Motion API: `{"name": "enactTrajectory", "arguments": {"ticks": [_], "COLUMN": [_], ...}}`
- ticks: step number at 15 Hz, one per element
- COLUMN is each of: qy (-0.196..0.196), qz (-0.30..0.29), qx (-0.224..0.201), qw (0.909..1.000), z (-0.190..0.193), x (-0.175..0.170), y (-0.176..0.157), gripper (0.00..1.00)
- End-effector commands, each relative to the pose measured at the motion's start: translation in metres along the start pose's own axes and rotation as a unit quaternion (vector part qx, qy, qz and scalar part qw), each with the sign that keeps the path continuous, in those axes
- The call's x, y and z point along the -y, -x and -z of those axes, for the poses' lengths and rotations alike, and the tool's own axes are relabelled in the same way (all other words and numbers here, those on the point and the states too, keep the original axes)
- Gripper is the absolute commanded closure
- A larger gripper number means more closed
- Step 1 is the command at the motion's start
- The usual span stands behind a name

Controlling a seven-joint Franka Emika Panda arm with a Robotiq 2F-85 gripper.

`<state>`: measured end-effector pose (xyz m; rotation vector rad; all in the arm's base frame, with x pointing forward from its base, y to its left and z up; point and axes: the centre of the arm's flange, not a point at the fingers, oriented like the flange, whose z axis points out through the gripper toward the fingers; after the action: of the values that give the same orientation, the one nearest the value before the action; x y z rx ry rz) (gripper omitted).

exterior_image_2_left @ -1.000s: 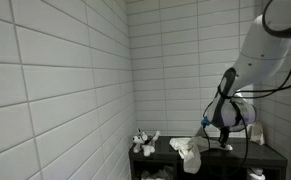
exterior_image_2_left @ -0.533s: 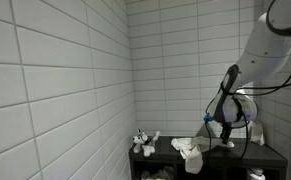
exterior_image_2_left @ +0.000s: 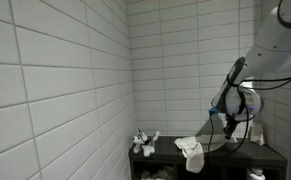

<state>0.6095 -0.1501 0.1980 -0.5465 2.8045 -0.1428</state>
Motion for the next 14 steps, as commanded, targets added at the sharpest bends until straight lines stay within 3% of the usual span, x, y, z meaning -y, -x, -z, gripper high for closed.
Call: {"name": "enactTrajectory", "arguments": {"ticks": [1,14], "qy": [0.006,0.021], "qz": [-0.010,-0.057], "qx": [0.006,0.012], "qw": [0.9999,0.9981], "z": [0.007,0.006], "x": [0.004,0.036], "y": [-0.004,-0.023], "gripper": [0.98,0.98]}}
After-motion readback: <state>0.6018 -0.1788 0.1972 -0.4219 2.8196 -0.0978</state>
